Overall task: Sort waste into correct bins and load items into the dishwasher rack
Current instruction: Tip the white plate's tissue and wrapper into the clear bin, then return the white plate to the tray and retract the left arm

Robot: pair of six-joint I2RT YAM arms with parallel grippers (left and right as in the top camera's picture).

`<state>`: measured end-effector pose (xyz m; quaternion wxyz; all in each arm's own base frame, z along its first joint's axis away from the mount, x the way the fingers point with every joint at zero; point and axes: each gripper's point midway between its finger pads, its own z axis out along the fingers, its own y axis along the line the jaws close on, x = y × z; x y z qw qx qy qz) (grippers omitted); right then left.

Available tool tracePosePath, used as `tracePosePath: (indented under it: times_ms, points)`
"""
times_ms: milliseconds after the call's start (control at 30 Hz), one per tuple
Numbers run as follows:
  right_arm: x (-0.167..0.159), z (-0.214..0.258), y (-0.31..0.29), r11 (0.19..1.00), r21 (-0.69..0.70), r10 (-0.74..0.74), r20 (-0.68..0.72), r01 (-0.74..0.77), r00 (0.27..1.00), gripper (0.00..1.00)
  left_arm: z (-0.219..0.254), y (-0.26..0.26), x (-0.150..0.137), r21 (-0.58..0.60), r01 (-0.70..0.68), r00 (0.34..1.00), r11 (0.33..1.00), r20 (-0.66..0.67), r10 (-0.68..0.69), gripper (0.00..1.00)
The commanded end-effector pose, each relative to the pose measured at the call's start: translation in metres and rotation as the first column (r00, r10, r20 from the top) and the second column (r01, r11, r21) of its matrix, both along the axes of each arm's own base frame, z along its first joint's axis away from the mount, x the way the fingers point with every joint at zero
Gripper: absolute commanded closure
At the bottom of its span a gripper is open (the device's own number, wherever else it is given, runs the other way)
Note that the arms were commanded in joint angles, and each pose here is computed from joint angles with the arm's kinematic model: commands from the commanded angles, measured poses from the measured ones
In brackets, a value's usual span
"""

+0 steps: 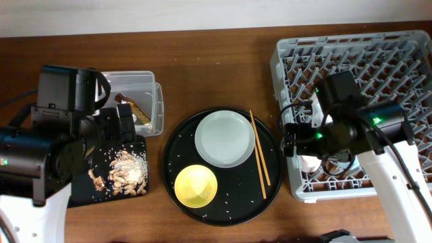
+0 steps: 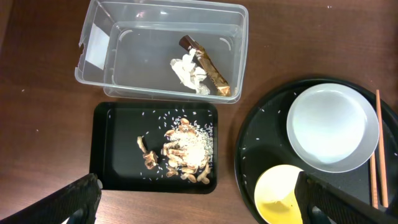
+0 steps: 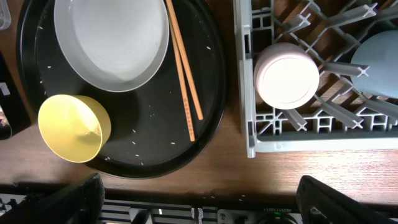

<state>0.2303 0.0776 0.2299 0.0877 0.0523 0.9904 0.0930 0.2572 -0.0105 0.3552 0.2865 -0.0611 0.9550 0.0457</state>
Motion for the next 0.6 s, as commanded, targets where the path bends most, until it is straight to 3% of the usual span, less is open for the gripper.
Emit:
tracePosePath:
  times_ms: [0,100,167,200,267,433,567]
  points:
    - [0.001,0.001,0.001,1.000,-0.006,0.014,0.009,-0.014,1.000,0.02,0.006,-0.001,-0.004,-0.002,0.011,1.000,1.000,0.023,-0.011,0.01]
    - [0.001,0.001,0.001,1.000,-0.006,0.014,0.009,-0.014,1.000,0.02,0.022,0.004,-0.023,-0.002,0.014,0.996,1.000,0.091,-0.014,0.01]
    - [0.001,0.001,0.001,1.000,-0.006,0.014,0.009,-0.014,1.000,0.02,0.043,0.013,-0.031,0.008,-0.013,0.972,1.000,0.235,0.011,0.01]
    - [0.001,0.001,0.001,1.000,-0.006,0.014,0.009,-0.014,1.000,0.02,0.055,0.012,-0.030,-0.025,-0.006,0.932,1.000,0.363,0.014,0.01]
    - [0.001,0.001,0.001,1.000,-0.006,0.014,0.009,-0.014,1.000,0.02,0.052,0.001,-0.028,-0.075,0.054,0.878,0.996,0.478,-0.012,0.01]
    - [0.001,0.001,0.001,1.000,-0.006,0.014,0.009,-0.014,1.000,0.02,-0.025,-0.014,-0.032,-0.133,0.167,0.731,0.977,0.681,-0.032,0.00]
    - [0.001,0.001,0.001,1.000,-0.006,0.014,0.009,-0.014,1.000,0.02,-0.085,-0.023,-0.034,-0.144,0.235,0.654,0.961,0.755,-0.047,0.01]
